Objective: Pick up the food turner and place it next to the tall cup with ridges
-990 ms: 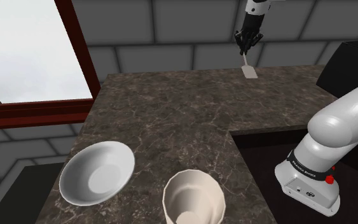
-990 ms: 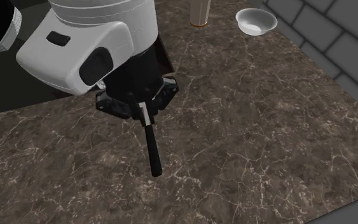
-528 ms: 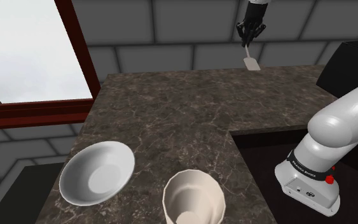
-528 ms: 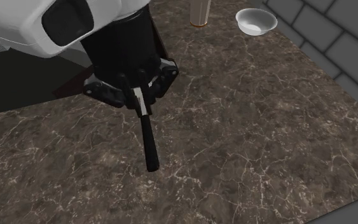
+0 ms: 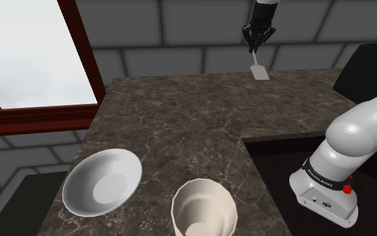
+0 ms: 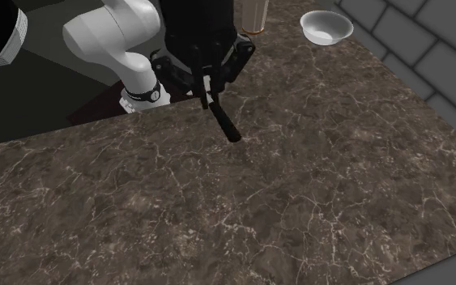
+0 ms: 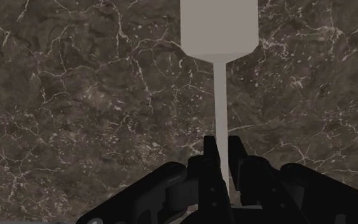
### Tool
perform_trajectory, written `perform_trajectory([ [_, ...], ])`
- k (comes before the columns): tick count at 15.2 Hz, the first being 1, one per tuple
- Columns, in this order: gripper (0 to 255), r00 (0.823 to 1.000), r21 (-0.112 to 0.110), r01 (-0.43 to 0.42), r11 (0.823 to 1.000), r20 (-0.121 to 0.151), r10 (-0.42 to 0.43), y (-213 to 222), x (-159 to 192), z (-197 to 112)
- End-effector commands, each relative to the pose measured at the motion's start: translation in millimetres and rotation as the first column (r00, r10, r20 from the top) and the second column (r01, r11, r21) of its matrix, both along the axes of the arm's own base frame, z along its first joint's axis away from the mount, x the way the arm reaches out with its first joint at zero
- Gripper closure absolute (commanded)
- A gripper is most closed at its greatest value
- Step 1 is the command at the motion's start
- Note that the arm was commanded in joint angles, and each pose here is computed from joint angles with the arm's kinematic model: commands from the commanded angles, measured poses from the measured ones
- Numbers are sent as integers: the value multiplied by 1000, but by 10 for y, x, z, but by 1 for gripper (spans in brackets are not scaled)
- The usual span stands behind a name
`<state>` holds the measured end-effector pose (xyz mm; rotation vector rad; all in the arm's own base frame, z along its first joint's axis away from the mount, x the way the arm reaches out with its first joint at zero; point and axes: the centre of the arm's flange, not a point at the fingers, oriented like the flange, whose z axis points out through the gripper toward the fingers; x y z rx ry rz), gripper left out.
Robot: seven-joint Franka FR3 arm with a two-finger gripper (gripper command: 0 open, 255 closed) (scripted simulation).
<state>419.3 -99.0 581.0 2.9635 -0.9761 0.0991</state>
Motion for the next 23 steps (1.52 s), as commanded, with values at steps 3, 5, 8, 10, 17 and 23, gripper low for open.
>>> perform_trajectory([
  [3,255,1000,0,1,1000,0,-1,533,-88,19],
  [5,255,1000,0,1,1000,0,-1,794,-133,19],
  [8,255,1000,0,1,1000,0,-1,1184,-201,19],
  [10,255,1000,0,1,1000,0,-1,1444,-246,20],
  [17,255,1000,0,1,1000,0,-1,2354,-404,20],
  [23,255,1000,0,1,1000,0,-1,3135,-539,21],
])
